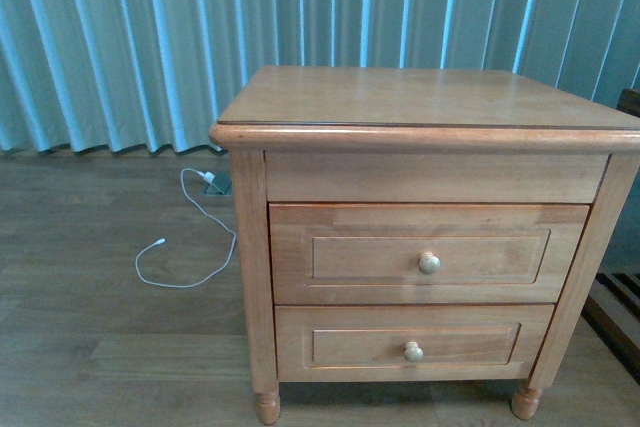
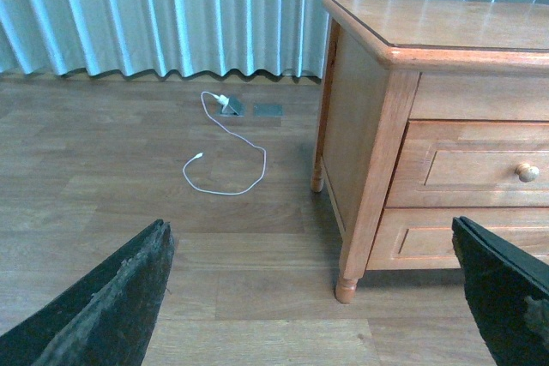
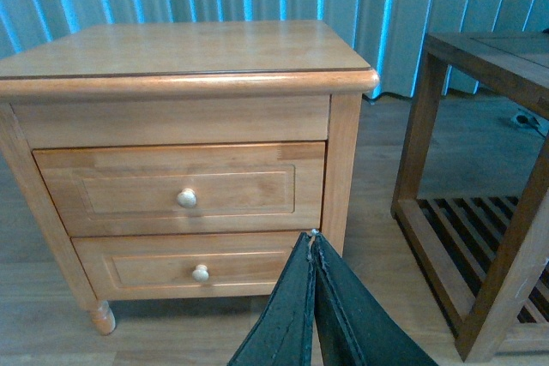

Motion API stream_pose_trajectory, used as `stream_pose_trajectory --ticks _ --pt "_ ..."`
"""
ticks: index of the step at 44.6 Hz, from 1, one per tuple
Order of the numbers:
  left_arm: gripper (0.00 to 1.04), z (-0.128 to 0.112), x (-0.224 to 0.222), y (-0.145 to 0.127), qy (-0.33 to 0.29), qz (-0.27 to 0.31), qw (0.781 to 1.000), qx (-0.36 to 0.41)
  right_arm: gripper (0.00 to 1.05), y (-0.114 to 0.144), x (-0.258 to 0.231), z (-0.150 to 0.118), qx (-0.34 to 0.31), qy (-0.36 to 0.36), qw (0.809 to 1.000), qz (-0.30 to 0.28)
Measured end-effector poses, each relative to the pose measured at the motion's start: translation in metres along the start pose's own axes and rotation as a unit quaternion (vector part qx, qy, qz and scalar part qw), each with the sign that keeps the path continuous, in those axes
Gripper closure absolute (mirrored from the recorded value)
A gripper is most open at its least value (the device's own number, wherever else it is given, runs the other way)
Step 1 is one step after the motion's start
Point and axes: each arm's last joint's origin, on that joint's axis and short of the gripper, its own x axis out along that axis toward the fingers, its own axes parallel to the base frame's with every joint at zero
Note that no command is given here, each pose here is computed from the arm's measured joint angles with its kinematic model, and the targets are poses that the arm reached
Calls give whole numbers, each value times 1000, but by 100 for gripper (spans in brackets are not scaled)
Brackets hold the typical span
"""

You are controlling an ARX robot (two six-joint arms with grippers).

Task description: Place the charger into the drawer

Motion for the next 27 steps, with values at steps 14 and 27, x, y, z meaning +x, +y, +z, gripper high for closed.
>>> stream_pose_trajectory --ticks 14,27 --pt "6 0 0 0 0 1 1000 0 103 0 -12 -8 -1 1 1000 0" --pt "6 0 0 0 0 1 1000 0 103 0 -12 -9 -1 2 1000 0"
